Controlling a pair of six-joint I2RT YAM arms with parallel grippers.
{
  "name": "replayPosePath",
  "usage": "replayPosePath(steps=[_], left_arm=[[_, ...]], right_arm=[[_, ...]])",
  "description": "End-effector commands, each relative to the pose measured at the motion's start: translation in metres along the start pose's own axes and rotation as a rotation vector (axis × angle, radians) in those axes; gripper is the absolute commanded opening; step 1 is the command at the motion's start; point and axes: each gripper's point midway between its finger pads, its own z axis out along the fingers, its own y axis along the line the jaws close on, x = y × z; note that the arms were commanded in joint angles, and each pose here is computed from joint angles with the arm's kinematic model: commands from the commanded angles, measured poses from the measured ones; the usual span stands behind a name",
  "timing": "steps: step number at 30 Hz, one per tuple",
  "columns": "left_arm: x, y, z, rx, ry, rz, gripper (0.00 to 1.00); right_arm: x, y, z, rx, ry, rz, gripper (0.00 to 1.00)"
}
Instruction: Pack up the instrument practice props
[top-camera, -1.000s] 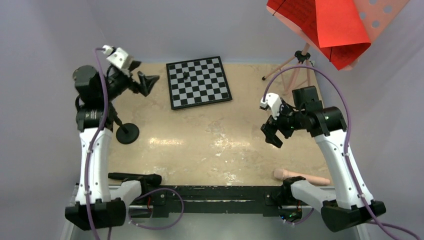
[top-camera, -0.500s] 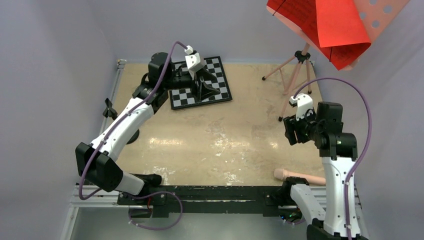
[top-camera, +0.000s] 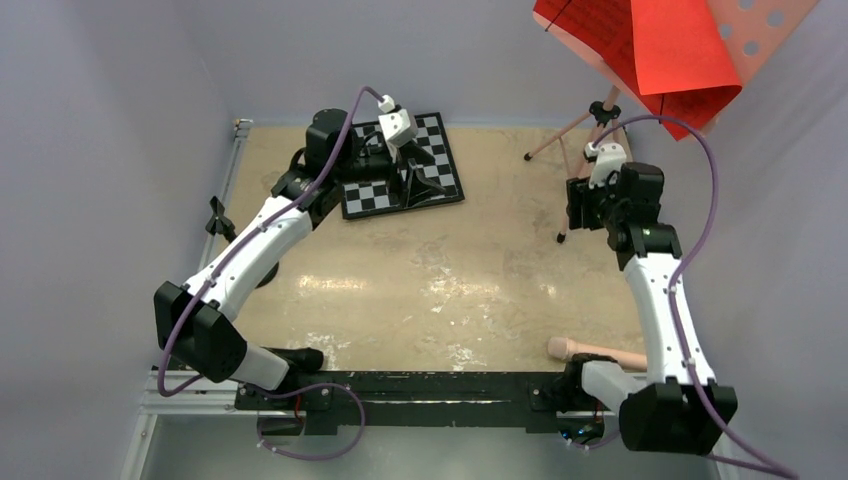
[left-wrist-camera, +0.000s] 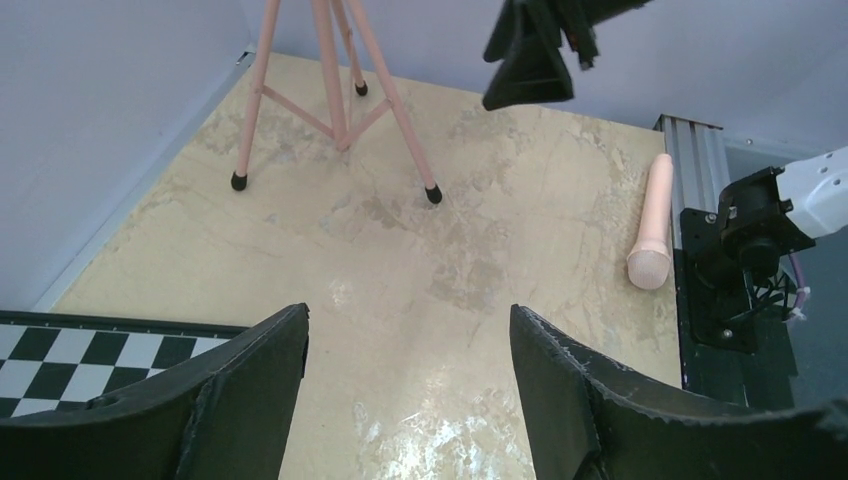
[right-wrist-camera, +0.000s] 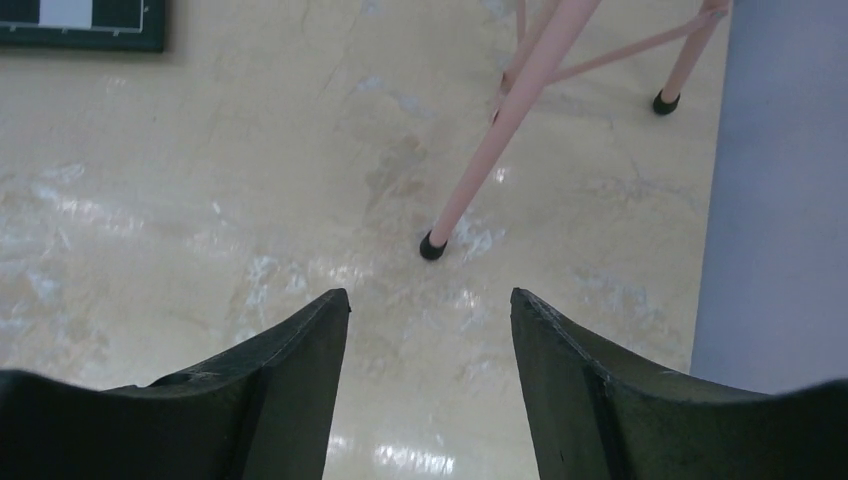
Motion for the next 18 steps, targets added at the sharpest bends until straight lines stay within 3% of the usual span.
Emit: replayPosePath(steps=[1, 9, 18], left_arm=[[-0.009, -0.012, -0.01, 0.025, 0.031, 0.062, 0.78], [0.002, -0.012, -0.019, -0.001, 0.101, 0.058, 0.8], [0.001, -0.012, -0.017, -0.001, 0.107, 0.055, 0.81]], right_arm=[[-0.058, -0.021, 0.029, 0.071, -0.192, 0.015, 0.64], [-0.065, -0.045, 0.079, 0.158, -0.18, 0.044, 0.65], [-0.066, -0.05, 0.115, 0.155, -0.164, 0.047, 0.56]])
